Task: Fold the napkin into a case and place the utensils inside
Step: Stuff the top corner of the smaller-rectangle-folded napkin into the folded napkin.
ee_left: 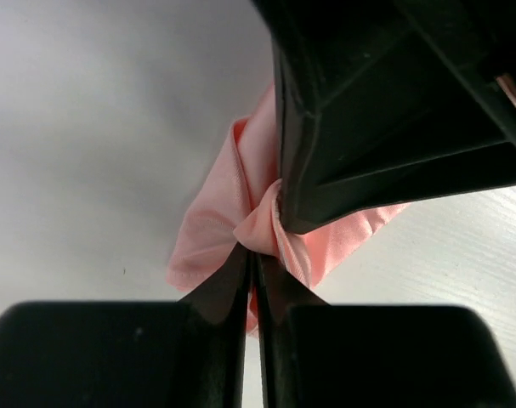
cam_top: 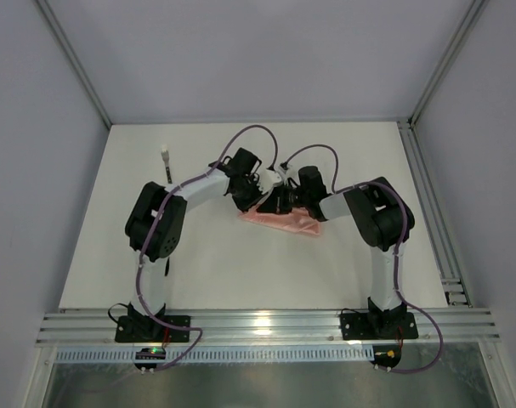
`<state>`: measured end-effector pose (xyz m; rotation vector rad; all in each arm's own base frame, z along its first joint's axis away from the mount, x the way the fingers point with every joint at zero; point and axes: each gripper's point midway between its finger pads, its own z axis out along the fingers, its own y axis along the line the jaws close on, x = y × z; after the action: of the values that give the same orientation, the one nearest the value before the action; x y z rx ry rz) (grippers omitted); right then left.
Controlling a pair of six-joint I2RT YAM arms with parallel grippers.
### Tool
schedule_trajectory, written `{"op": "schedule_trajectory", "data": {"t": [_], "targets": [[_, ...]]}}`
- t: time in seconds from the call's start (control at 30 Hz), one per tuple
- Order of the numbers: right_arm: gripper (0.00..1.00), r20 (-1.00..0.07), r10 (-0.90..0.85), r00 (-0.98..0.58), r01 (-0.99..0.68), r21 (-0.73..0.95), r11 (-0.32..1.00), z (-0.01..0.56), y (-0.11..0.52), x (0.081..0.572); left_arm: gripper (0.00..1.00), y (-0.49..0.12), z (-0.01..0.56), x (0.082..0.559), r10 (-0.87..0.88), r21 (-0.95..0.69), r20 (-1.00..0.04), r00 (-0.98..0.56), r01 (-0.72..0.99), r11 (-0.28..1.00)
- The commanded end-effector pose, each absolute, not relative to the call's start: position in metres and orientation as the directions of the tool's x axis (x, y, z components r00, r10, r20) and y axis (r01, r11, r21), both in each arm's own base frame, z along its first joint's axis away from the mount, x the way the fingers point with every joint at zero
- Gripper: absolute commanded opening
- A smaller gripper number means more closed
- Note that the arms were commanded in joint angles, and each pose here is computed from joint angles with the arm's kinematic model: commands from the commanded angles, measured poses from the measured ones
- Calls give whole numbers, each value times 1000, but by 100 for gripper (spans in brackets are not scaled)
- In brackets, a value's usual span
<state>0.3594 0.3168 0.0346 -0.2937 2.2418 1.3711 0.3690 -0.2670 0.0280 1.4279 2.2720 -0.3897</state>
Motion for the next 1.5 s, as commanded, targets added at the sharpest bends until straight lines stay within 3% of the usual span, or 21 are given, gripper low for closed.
{"op": "schedule_trajectory", "data": {"t": [0.0,0.37,0.6,0.87,1.0,1.27,1.47], "targets": [[4,-551,153,-820,-423,764,487,53,319,383,5,-267,35,355,795,-33,-496,-350,922,385],[4,-550,52,-834,-442,721,534,32,320,381,5,-285,54,362,726,-91,-565,-391,905,417],[4,-556,29,-831,-408,644,648,27,310,385,5,-281,69,359,646,-219,-589,-485,866,450],[4,-589,-1,-808,-339,464,818,19,313,379,5,-282,77,348,614,-255,-613,-497,860,442],[4,-587,12,-809,-313,448,837,20,315,380,5,-286,100,349,579,-256,-661,-478,868,425],[4,-564,-12,-826,-299,419,857,16,321,379,6,-288,100,339,574,-306,-661,-483,872,382],[4,-560,-25,-828,-315,427,848,17,325,378,10,-262,86,356,577,-257,-630,-519,841,476]]}}
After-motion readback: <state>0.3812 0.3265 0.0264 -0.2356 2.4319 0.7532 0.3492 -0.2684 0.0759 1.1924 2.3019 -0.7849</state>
